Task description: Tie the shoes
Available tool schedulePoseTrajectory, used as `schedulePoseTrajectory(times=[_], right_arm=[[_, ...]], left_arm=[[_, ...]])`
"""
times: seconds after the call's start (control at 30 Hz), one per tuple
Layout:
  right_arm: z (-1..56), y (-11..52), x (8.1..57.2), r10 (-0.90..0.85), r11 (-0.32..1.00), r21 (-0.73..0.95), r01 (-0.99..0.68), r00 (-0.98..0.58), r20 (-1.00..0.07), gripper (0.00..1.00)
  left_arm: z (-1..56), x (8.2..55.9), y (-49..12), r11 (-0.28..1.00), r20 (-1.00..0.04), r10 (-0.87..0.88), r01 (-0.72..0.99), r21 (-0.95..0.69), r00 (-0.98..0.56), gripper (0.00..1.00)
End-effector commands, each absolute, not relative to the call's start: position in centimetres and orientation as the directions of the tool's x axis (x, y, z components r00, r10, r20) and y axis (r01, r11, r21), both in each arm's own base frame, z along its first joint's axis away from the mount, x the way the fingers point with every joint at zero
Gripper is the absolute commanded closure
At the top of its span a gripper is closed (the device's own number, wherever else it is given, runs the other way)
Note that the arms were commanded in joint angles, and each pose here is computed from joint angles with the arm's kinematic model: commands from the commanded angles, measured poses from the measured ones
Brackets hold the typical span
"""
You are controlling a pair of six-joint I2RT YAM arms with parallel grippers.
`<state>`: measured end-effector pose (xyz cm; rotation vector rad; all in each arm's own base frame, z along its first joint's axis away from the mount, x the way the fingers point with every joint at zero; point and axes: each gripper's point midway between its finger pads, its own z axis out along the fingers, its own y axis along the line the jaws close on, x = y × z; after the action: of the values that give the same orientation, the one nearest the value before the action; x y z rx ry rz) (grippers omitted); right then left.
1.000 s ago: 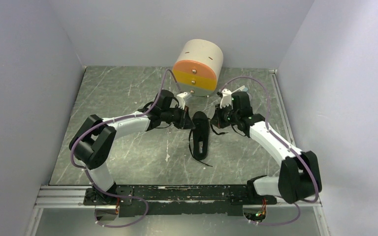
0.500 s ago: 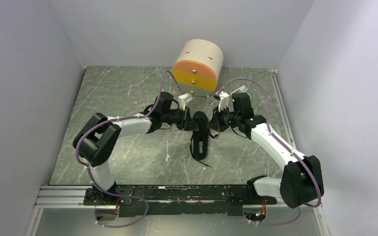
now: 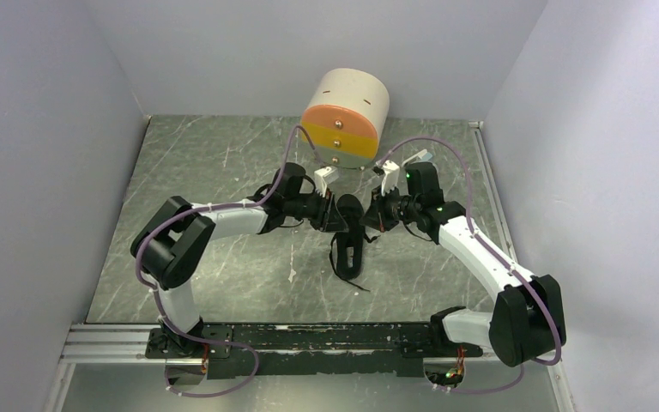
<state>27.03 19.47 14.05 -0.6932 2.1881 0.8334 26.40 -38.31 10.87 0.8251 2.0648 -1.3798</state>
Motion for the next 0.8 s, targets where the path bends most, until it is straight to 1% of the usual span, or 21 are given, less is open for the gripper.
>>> schedulePoseTrajectory(times=[0.0,0.2,0.3,0.4,0.57,0.63,0.7,0.77], right_arm=[[15.2,20.0,27.2,-0.239,0.621,0.354,-0.700,-0.599,-0.765,1.00],[14.9,20.1,26.9,-0.245,0.612,0.368,-0.700,-0.610,-0.753,1.00],[14.6,20.0,26.8,-0.253,0.616,0.373,-0.694,-0.622,-0.741,1.00],[14.5,20.0,26.7,-0.261,0.618,0.377,-0.689,-0.633,-0.728,1.00],[14.4,19.9,26.3,-0.276,0.615,0.393,-0.684,-0.653,-0.705,1.00],[14.2,19.6,26.5,-0.279,0.638,0.388,-0.665,-0.670,-0.688,1.00],[14.3,19.2,26.8,-0.274,0.668,0.380,-0.639,-0.686,-0.674,1.00],[14.6,19.1,26.8,-0.274,0.675,0.381,-0.632,-0.694,-0.666,1.00]], left_arm=[[11.7,27.0,-39.3,0.263,-0.760,0.201,0.782,-0.566,-0.618,0.69],[11.8,27.1,-39.5,0.259,-0.782,0.215,0.806,-0.532,-0.585,0.62],[11.9,27.2,-39.6,0.264,-0.795,0.214,0.817,-0.512,-0.567,0.56],[11.9,27.3,-39.7,0.259,-0.808,0.218,0.831,-0.493,-0.547,0.53],[11.9,27.1,-39.8,0.218,-0.849,0.220,0.873,-0.437,-0.480,0.48],[12.1,27.3,-39.7,0.218,-0.868,0.212,0.888,-0.406,-0.449,0.48],[11.9,28.1,-39.0,0.255,-0.852,0.242,0.878,-0.406,-0.465,0.50],[12.2,28.4,-37.9,0.277,-0.839,0.235,0.861,-0.426,-0.491,0.51]])
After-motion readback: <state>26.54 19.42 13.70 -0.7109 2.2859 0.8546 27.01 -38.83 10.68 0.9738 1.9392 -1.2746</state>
